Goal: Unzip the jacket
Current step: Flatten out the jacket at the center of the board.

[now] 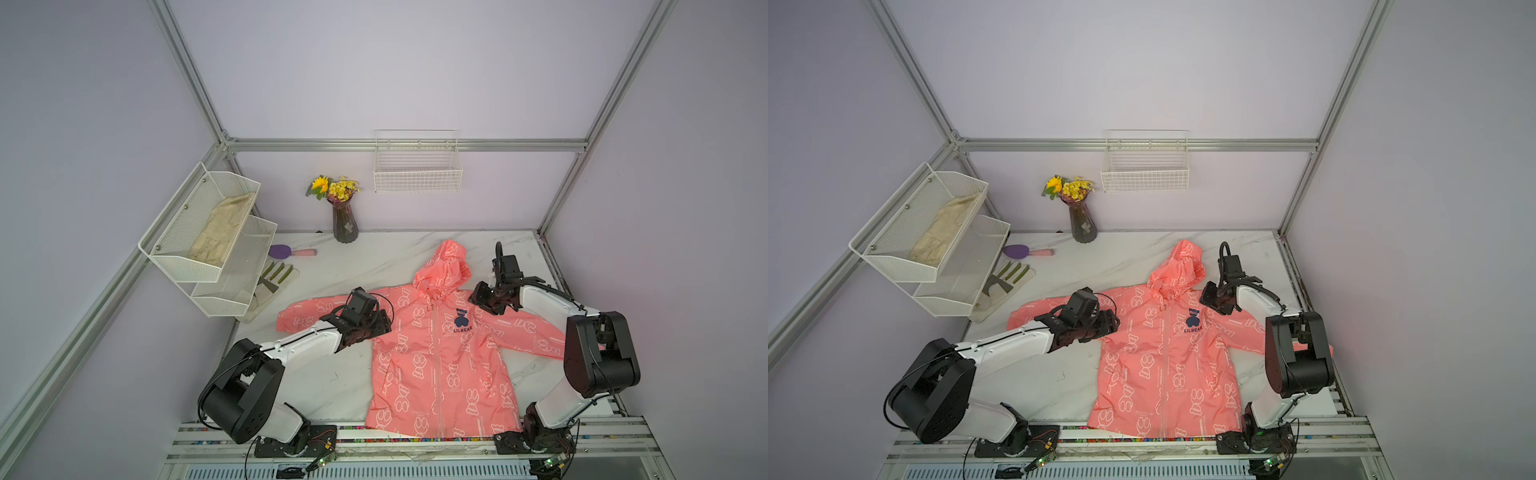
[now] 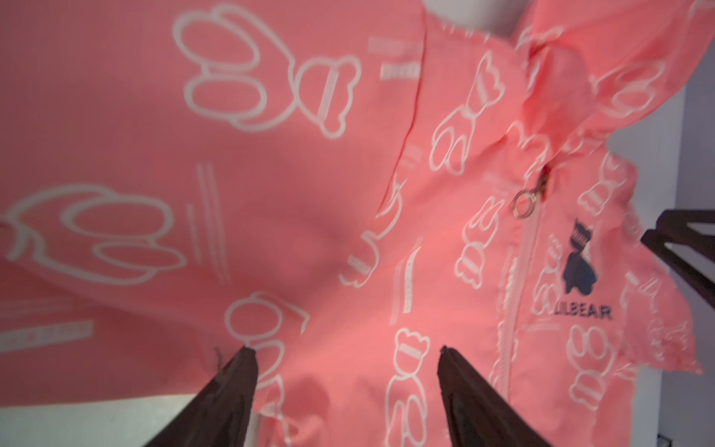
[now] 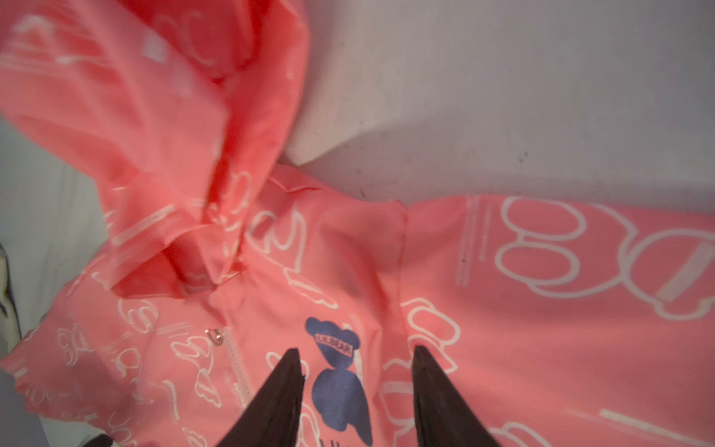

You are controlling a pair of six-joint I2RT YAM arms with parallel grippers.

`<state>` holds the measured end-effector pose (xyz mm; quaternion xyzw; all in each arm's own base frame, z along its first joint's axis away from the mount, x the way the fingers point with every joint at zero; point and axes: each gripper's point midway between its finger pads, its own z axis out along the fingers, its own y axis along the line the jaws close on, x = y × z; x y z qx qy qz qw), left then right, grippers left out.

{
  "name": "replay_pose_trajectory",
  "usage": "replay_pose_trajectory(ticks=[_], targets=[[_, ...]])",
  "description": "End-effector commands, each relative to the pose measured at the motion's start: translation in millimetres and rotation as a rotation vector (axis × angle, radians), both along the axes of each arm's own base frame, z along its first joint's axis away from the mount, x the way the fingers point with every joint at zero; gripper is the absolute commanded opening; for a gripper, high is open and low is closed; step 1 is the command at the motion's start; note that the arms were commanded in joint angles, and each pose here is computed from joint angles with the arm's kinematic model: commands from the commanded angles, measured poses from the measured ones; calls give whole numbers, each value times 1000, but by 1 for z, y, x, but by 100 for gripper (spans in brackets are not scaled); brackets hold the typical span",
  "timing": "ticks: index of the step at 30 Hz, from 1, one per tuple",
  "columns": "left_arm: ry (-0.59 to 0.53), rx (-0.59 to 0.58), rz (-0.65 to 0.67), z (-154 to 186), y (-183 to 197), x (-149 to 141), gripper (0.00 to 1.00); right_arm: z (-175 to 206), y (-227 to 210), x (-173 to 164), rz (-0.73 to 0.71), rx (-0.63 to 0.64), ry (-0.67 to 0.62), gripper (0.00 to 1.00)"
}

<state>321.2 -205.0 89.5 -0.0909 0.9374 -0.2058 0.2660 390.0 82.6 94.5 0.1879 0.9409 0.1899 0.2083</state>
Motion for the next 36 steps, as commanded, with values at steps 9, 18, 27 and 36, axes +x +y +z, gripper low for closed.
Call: replay_pose_trajectory(ticks=[9,18,27,36], targets=[[-270,187,-516,83,-94,106,74,129,-30,9,-73,-121,-325,51],[-319,242,-808,55,-173,124,73,155,-37,1,-93,-138,-400,51],[-318,211,-824,41,-211,144,75,140,-30,2,-83,-99,-371,54],[-387,396,-827,23,-228,159,81,130,-30,4,-80,-102,-350,56]])
